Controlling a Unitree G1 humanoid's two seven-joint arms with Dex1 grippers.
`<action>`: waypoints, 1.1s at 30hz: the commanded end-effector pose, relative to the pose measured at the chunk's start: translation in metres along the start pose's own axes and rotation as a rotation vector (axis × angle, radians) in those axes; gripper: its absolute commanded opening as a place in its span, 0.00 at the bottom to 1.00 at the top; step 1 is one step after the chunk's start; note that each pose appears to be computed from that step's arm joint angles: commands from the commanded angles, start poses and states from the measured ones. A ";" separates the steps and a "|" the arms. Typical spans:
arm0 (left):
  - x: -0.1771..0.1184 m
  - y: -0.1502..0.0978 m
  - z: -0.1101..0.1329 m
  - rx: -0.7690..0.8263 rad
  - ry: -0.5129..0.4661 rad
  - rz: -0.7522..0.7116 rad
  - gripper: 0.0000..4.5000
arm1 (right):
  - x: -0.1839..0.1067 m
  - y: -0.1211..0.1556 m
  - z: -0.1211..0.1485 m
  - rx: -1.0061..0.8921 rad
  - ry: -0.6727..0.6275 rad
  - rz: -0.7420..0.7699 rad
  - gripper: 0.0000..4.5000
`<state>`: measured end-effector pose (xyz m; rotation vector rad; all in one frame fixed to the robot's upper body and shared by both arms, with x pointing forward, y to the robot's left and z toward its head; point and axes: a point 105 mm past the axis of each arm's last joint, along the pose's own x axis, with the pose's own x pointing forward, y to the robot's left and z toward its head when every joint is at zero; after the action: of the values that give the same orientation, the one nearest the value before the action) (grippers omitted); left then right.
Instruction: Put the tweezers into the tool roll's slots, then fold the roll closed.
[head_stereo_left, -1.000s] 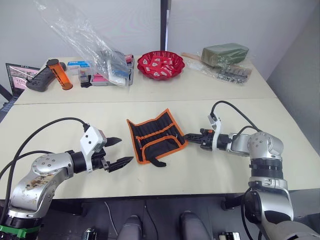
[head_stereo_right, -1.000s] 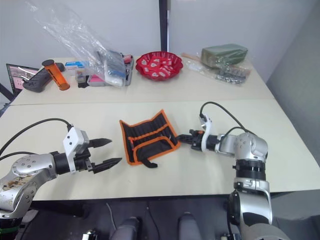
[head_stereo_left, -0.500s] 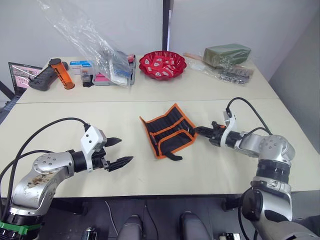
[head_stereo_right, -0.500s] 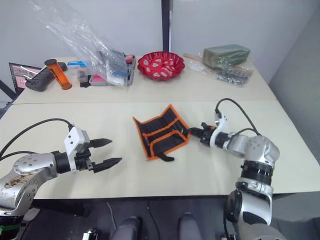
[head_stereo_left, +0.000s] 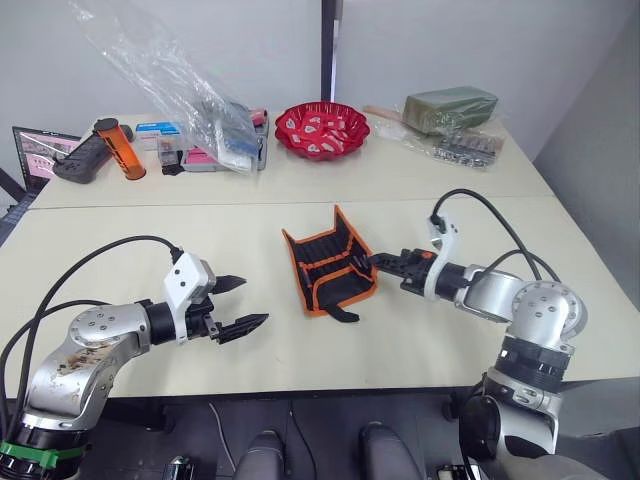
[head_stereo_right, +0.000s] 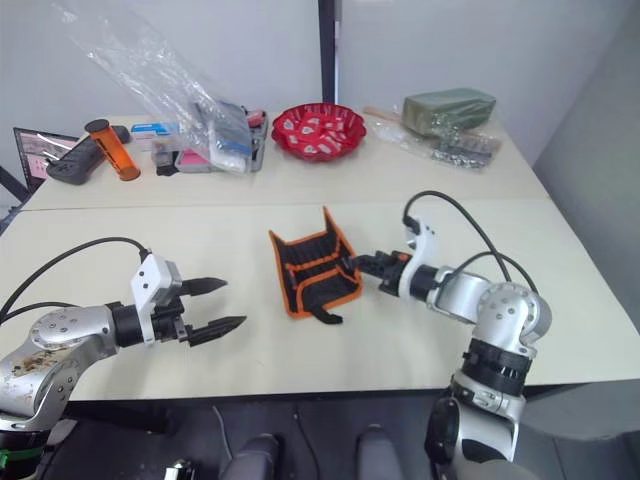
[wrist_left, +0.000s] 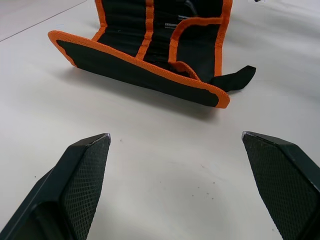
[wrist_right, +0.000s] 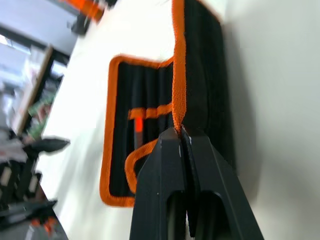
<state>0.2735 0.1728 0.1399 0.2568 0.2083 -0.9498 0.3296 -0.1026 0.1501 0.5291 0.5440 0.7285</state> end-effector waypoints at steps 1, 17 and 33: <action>0.000 0.001 0.008 0.037 -0.018 0.006 1.00 | 0.006 0.017 -0.006 -0.102 0.033 0.049 0.00; 0.029 0.005 0.056 -0.067 -0.247 -0.017 1.00 | 0.036 -0.008 -0.050 -0.094 0.178 -0.090 0.00; 0.070 0.033 0.076 -0.033 -0.232 0.033 1.00 | 0.056 0.000 -0.062 0.119 0.130 -0.193 0.00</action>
<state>0.3439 0.1127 0.1836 0.0965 0.0629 -0.9433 0.3299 -0.0442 0.0980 0.5209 0.7132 0.5840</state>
